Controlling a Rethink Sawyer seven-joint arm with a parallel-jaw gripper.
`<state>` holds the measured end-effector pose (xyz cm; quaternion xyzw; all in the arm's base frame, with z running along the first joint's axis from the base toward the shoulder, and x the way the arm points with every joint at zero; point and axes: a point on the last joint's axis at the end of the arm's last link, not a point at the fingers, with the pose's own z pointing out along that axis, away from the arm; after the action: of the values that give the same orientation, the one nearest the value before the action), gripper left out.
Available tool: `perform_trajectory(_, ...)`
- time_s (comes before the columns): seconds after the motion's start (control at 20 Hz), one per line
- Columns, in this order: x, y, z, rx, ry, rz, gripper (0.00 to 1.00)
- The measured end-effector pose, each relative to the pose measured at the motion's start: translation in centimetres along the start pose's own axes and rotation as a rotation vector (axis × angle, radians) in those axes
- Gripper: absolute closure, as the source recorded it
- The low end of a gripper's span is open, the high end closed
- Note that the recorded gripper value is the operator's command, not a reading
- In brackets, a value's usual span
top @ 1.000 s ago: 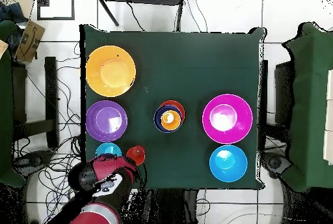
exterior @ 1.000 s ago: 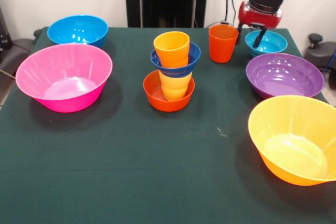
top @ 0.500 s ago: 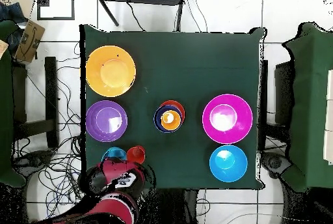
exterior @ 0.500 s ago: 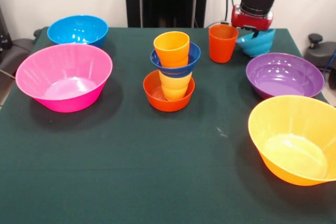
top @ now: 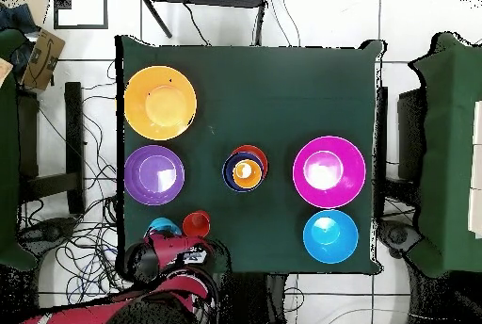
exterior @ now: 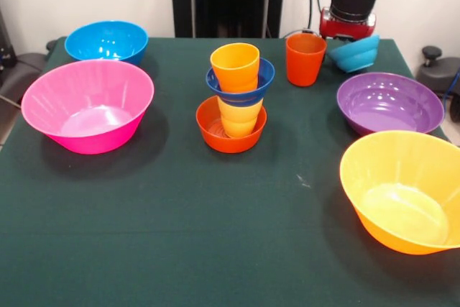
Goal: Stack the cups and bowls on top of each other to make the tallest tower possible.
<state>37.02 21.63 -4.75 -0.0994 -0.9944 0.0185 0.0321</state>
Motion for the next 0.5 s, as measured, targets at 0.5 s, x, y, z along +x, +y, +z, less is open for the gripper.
perform_trajectory(0.5,1.8,1.3,0.0,-0.034,0.042,-0.014,0.00)
